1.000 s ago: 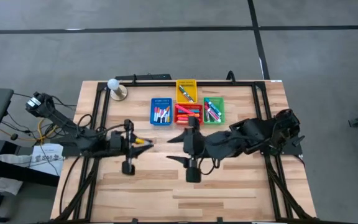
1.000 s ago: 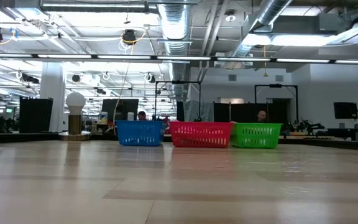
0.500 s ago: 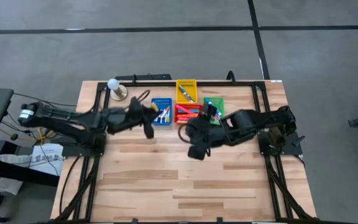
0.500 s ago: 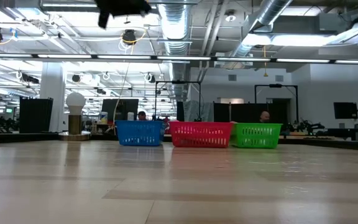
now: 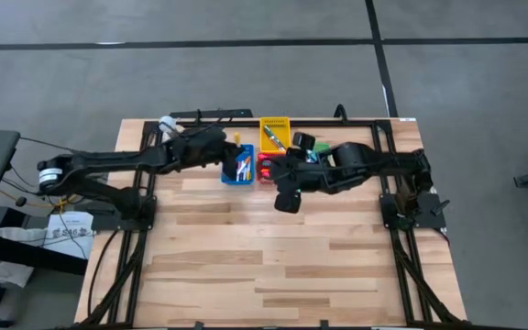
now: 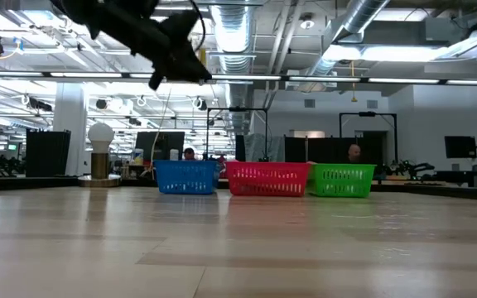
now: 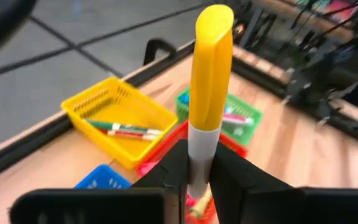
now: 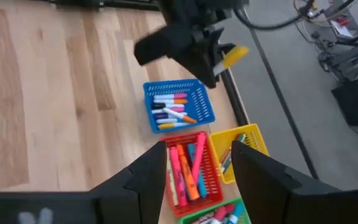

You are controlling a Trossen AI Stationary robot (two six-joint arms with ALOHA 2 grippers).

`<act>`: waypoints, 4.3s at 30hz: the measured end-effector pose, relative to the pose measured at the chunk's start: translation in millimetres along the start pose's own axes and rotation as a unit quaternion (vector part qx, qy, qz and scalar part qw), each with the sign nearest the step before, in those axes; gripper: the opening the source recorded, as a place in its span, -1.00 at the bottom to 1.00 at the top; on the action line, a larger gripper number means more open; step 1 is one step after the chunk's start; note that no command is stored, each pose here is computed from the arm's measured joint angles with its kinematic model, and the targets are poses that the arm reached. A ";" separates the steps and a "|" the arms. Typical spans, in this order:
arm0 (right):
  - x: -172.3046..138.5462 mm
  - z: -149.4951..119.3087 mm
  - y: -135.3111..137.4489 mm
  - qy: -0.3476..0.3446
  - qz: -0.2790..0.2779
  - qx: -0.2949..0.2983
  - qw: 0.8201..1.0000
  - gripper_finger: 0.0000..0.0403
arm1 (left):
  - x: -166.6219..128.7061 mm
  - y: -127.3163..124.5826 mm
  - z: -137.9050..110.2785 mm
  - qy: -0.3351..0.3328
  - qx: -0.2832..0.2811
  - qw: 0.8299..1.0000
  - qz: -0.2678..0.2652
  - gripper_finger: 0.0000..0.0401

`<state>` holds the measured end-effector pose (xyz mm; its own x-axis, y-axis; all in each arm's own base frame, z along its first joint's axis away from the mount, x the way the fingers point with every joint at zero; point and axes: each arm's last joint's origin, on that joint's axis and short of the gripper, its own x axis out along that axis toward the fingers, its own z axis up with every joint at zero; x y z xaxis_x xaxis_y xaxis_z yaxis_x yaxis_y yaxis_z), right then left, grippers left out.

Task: Pick & Place Markers
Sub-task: Put the small yellow highlighter pen into the blue bin, then return to Home Position

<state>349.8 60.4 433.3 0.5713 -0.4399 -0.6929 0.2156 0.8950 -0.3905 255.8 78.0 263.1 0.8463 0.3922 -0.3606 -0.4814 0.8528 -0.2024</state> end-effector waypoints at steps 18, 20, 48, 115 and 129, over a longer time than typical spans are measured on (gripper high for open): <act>21.1 3.2 -31.5 0.013 0.048 -0.026 0.998 -0.16 | 60.8 35.4 -49.2 0.138 -0.110 0.984 0.030 -0.76; 22.3 3.2 -33.7 0.014 0.048 -0.025 0.998 -0.16 | 62.1 34.1 -51.4 0.144 -0.122 0.982 0.027 -0.73; 30.4 7.3 -45.7 -0.010 0.122 -0.049 0.991 -0.16 | 35.1 13.6 -32.3 0.118 -0.043 0.992 -0.027 -0.55; -4.3 66.6 -10.5 -0.300 0.460 0.054 0.834 -0.16 | -173.8 -34.1 40.5 -0.186 0.016 0.927 -0.326 -0.55; -72.7 26.0 -68.5 -0.309 0.443 0.003 0.842 -0.16 | -162.5 -11.5 -22.1 -0.233 -0.016 0.921 -0.313 -0.55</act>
<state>314.1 33.0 526.2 0.8128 0.5205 -0.2614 -0.5085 0.8530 0.1173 118.7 -3.1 303.9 0.9626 -0.0610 0.2638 0.1339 0.9541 -0.2678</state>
